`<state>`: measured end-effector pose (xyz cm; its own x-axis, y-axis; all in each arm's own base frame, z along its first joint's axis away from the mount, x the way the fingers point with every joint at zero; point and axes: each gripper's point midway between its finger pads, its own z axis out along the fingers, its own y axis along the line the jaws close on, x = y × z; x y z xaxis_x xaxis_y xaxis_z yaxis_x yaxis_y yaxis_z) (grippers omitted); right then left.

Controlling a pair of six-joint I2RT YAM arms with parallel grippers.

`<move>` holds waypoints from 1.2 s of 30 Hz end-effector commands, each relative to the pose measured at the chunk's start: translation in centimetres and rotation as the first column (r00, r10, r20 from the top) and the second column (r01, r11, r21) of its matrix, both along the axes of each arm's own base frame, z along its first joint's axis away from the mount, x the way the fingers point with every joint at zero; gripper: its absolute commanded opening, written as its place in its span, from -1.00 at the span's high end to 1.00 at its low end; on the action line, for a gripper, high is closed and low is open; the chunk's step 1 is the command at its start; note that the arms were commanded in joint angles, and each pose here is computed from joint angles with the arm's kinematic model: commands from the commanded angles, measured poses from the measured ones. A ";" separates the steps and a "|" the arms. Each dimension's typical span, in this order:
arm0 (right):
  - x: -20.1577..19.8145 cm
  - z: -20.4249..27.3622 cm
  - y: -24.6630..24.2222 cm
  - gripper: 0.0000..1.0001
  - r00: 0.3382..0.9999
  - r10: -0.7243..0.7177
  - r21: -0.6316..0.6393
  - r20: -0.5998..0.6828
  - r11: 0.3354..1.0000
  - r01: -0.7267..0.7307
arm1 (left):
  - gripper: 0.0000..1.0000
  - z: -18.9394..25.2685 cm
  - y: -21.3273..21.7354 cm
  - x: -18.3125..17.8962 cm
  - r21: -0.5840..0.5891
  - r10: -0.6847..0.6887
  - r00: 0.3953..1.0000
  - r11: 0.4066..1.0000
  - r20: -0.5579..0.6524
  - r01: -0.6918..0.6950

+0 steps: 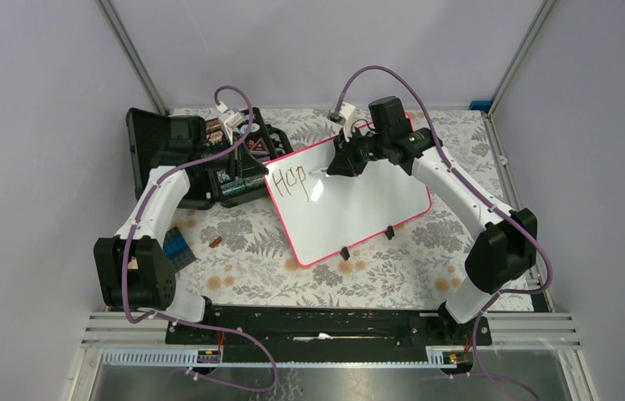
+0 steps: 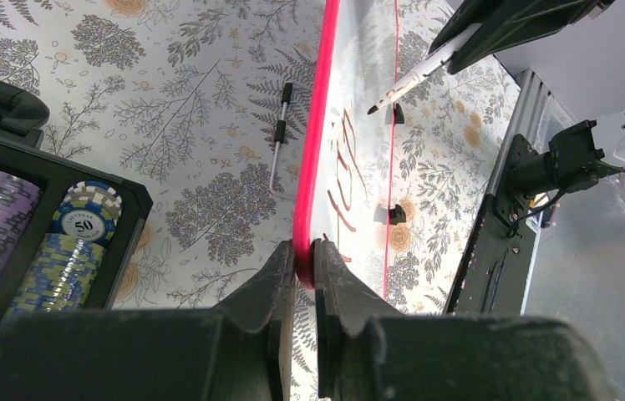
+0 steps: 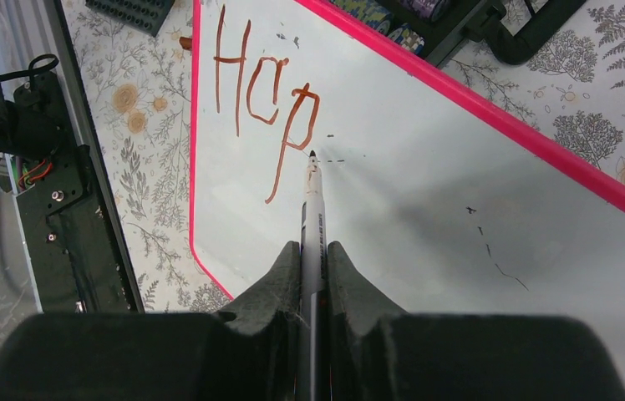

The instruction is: Write a sentence on the whiteboard

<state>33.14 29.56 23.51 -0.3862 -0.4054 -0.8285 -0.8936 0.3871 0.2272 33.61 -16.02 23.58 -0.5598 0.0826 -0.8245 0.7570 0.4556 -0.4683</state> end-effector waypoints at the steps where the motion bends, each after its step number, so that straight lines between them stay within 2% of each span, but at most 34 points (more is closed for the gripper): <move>1: 0.4 1.9 0.2 1.00 0.998 0.000 0.032 0.057 0.999 -0.002 | 1.00 0.7 -0.9 -0.3 0.011 -0.048 0.995 0.999 0.082 0.047; 16: 1.6 0.5 0.1 1.00 0.998 -0.020 -0.004 0.059 1.000 0.020 | 1.00 0.7 -0.8 -0.3 0.016 -0.046 0.995 0.999 0.085 0.045; 36: 3.3 0.8 -3.2 1.00 0.993 -0.085 -0.027 0.086 0.996 0.088 | 1.00 0.7 -0.9 -0.2 0.017 -0.045 0.995 0.999 0.084 0.044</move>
